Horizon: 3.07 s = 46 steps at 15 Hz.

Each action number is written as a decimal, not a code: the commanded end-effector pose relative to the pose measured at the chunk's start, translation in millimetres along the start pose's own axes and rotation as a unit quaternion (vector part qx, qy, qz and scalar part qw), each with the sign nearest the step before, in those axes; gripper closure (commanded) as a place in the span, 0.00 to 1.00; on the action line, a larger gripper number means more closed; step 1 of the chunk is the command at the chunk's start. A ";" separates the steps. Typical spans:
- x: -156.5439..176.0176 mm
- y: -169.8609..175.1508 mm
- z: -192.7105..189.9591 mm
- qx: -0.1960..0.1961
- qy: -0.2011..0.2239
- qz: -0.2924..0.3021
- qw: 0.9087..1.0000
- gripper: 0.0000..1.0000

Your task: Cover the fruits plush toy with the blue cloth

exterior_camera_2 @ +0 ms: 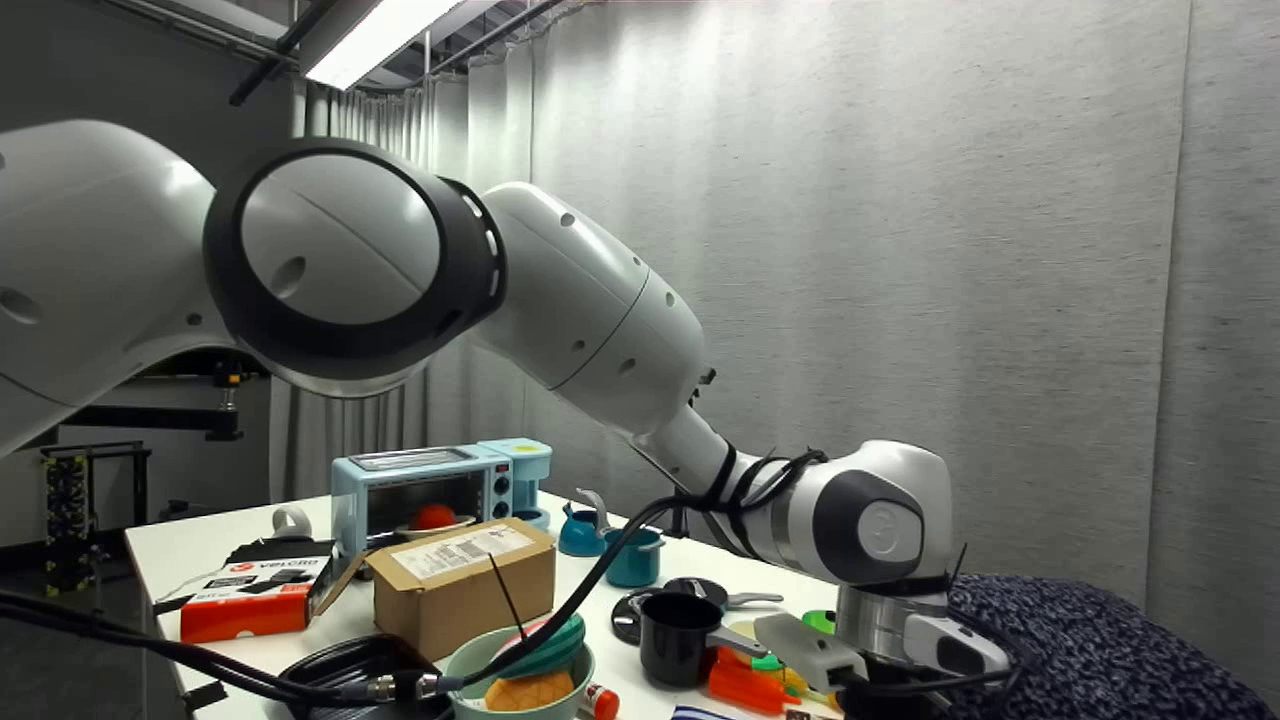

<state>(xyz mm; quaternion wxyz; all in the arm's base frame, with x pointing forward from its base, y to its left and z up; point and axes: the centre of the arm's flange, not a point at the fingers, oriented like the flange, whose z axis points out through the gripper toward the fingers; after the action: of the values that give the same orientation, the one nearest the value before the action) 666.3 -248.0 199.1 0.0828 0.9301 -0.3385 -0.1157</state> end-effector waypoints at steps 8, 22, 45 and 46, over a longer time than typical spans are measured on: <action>-4.2 39.3 -29.7 -0.006 -0.009 -0.037 0.999 0.18; 10.2 153.9 -10.4 0.096 -0.164 -0.141 0.972 0.00; -6.5 -27.0 -26.7 0.067 0.031 -0.139 0.988 0.00; -3.5 -20.1 -26.7 0.054 0.035 -0.142 0.988 0.00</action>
<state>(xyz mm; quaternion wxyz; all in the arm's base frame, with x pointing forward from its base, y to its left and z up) 694.4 -203.1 209.1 -0.0065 0.9714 -0.2258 -0.0732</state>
